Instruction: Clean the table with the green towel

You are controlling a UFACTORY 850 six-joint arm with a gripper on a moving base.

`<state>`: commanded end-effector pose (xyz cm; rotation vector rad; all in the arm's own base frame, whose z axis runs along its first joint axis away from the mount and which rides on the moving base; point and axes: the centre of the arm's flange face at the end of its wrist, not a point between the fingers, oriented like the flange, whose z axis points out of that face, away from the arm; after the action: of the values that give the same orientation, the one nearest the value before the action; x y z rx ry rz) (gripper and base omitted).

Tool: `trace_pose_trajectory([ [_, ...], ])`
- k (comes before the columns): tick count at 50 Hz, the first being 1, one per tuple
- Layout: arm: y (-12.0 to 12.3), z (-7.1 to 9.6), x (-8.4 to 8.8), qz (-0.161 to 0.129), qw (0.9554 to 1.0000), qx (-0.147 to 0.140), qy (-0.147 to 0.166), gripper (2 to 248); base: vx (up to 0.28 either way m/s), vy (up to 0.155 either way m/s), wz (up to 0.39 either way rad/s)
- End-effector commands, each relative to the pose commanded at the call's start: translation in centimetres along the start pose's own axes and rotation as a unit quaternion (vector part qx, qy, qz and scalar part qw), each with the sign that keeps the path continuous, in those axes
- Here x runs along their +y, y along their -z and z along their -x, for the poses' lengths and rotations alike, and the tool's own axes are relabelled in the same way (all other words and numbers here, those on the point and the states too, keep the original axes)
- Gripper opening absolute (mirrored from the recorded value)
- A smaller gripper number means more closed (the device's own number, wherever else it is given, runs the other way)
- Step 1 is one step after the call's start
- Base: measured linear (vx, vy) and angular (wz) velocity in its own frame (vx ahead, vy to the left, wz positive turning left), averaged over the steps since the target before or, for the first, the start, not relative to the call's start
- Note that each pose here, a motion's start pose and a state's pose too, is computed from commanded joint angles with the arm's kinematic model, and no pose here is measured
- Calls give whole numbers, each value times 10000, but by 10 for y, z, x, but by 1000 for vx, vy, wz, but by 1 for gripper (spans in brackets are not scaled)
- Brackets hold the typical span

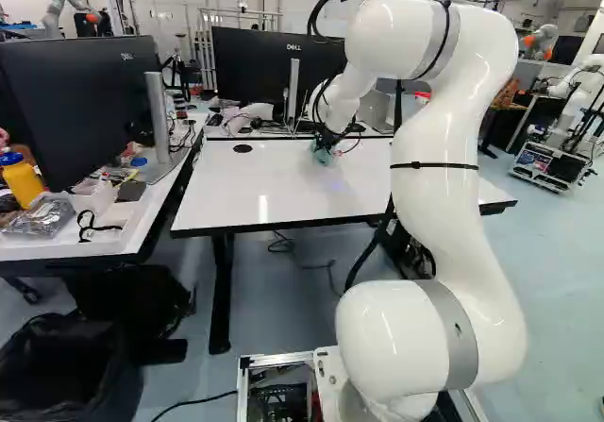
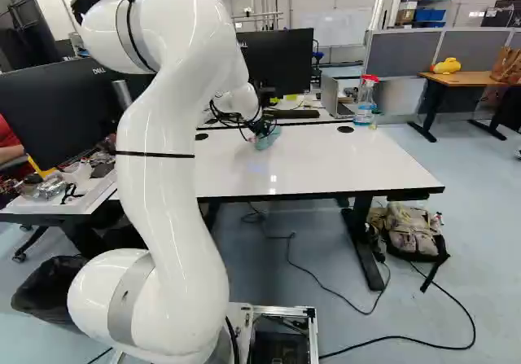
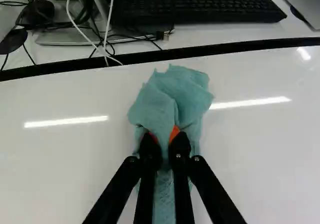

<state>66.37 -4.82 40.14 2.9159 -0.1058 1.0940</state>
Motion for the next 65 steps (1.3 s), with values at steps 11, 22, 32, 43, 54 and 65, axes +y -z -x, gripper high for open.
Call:
trace_pose_trajectory([
  [11, 1, 1, 0, 0, 10000, -19, 0, 39, 0, 0, 0],
  [22, 11, 11, -3, -16, 10000, -76, 19, 39, 0, 0, 0],
  [32, 24, 23, -3, -15, 9999, -145, 17, 39, 0, 0, 0],
  [43, 33, 31, 9, 47, 9998, -188, -56, 39, 0, 0, 0],
  [54, 29, 28, 26, 136, 9996, -168, -162, 39, 0, 0, 0],
  [65, 17, 16, 38, 192, 9995, -102, -224, 39, 0, 0, 0],
])
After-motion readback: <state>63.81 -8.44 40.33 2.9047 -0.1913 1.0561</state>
